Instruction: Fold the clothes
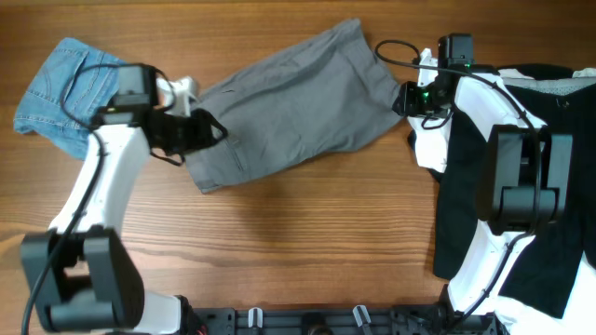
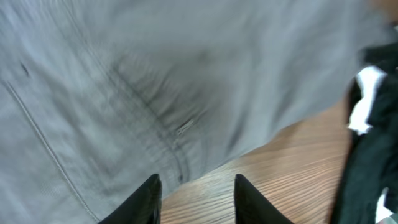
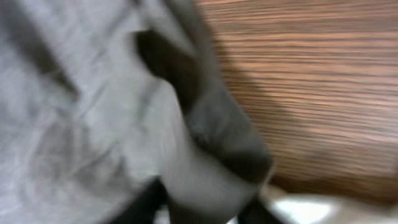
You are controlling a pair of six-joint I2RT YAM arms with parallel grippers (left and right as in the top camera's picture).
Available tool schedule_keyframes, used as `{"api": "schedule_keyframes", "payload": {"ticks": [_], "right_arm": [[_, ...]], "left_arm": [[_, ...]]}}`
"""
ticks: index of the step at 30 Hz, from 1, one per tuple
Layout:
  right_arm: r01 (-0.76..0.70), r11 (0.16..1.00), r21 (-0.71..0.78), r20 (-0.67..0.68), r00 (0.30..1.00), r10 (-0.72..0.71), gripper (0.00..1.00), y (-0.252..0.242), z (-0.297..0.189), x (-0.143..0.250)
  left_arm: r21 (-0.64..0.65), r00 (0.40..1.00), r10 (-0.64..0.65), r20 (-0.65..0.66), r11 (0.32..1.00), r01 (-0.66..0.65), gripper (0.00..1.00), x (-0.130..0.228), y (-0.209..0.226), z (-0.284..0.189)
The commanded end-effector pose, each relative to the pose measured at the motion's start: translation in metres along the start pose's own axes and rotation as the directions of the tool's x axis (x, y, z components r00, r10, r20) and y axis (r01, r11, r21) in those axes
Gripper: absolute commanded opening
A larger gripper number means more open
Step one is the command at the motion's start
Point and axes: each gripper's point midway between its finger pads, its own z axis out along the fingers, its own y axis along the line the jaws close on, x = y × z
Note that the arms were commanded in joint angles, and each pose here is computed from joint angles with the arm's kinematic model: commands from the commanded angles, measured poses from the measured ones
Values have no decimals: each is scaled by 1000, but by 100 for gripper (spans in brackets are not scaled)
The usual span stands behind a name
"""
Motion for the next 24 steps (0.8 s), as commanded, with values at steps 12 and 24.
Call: {"api": "schedule_keyframes", "payload": {"ticks": [12, 24], "right_arm": [[-208, 973, 98, -266, 937, 227, 4, 11, -58, 76], [-167, 980, 107, -299, 935, 192, 67, 22, -99, 93]], "left_arm": [[-526, 872, -448, 199, 702, 480, 26, 24, 196, 9], [-206, 943, -221, 250, 939, 275, 36, -76, 111, -94]]}}
